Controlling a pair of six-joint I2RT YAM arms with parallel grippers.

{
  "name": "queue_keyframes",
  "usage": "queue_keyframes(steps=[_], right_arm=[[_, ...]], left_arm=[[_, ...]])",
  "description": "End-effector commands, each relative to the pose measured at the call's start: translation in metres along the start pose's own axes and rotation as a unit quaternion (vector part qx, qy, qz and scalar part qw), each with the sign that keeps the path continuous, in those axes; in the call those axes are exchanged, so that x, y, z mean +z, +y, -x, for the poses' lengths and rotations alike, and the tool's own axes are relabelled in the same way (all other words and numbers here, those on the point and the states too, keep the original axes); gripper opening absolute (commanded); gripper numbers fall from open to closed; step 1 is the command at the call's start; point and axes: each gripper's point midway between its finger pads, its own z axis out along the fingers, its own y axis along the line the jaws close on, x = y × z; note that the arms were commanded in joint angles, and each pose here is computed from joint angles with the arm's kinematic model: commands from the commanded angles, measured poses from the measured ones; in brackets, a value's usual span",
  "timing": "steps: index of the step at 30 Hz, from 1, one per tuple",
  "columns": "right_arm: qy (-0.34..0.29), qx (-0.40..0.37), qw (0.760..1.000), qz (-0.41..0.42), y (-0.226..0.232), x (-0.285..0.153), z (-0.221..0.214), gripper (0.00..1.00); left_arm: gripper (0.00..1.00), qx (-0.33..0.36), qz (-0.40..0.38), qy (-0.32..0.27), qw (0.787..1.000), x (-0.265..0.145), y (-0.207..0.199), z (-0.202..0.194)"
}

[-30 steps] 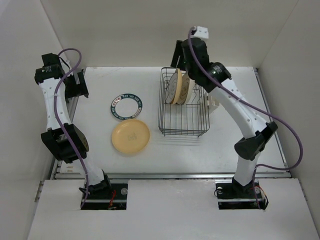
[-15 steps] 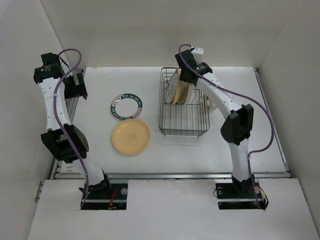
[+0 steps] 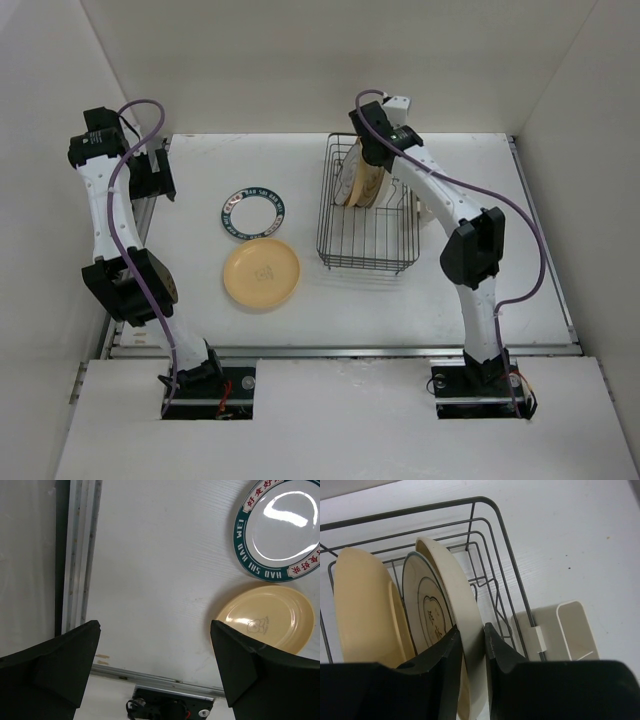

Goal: Unload the plates from the dish rack

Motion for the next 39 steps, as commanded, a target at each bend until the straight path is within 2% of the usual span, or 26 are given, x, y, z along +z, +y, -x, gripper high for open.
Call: queue_keyframes(steps=[1, 10, 15, 19, 24, 27, 31, 34, 35, 36, 37, 38, 39], right_arm=[[-0.061, 0.023, 0.996, -0.053, -0.026, -0.014, 0.037, 0.0], [-0.144, -0.002, 0.979, -0.143, -0.068, -0.04, 0.091, 0.0], [-0.194, 0.006, 0.957, -0.215, -0.092, -0.058, 0.122, 0.0], [-0.217, 0.018, 0.951, -0.217, -0.101, -0.075, 0.145, 0.0], [-0.221, 0.016, 0.947, -0.234, -0.106, -0.08, 0.15, 0.0], [-0.241, 0.058, 0.942, -0.225, -0.121, -0.109, 0.171, 0.0], [-0.271, 0.097, 0.943, -0.168, -0.119, -0.154, 0.191, 0.0], [-0.289, 0.074, 0.952, -0.07, -0.088, -0.184, 0.191, 0.0], [-0.292, 0.062, 0.954, -0.033, -0.074, -0.19, 0.187, 0.0], [-0.292, 0.022, 0.955, 0.05, -0.037, -0.198, 0.172, 0.0], [-0.285, -0.003, 0.954, 0.098, -0.013, -0.2, 0.16, 0.0], [-0.273, -0.02, 0.95, 0.149, 0.011, -0.201, 0.146, 0.0], [-0.246, -0.072, 0.935, 0.244, 0.052, -0.204, 0.116, 0.0]], left_arm=[[0.91, 0.009, -0.013, -0.022, 1.0, -0.017, -0.005, 0.0], [0.91, 0.032, -0.026, -0.028, 0.999, -0.012, -0.011, 0.005], [0.89, 0.043, -0.025, -0.032, 0.998, -0.012, -0.01, 0.007], [0.89, 0.051, -0.026, -0.024, 0.998, -0.007, -0.009, 0.005], [0.89, 0.051, -0.027, -0.018, 0.998, -0.004, -0.009, 0.002], [0.89, 0.055, -0.032, -0.018, 0.998, -0.003, -0.011, -0.001], [0.89, 0.055, -0.032, -0.017, 0.998, 0.0, -0.011, -0.001], [0.89, 0.055, -0.032, -0.018, 0.998, -0.003, -0.011, 0.0], [0.89, 0.056, -0.036, -0.024, 0.998, -0.005, -0.012, 0.002], [0.89, 0.056, -0.036, -0.024, 0.998, -0.005, -0.012, 0.002], [0.89, 0.056, -0.036, -0.024, 0.998, -0.005, -0.012, 0.002], [0.89, 0.056, -0.04, -0.025, 0.997, -0.005, -0.014, 0.003], [0.89, 0.055, -0.041, -0.019, 0.997, -0.002, -0.014, 0.002]])
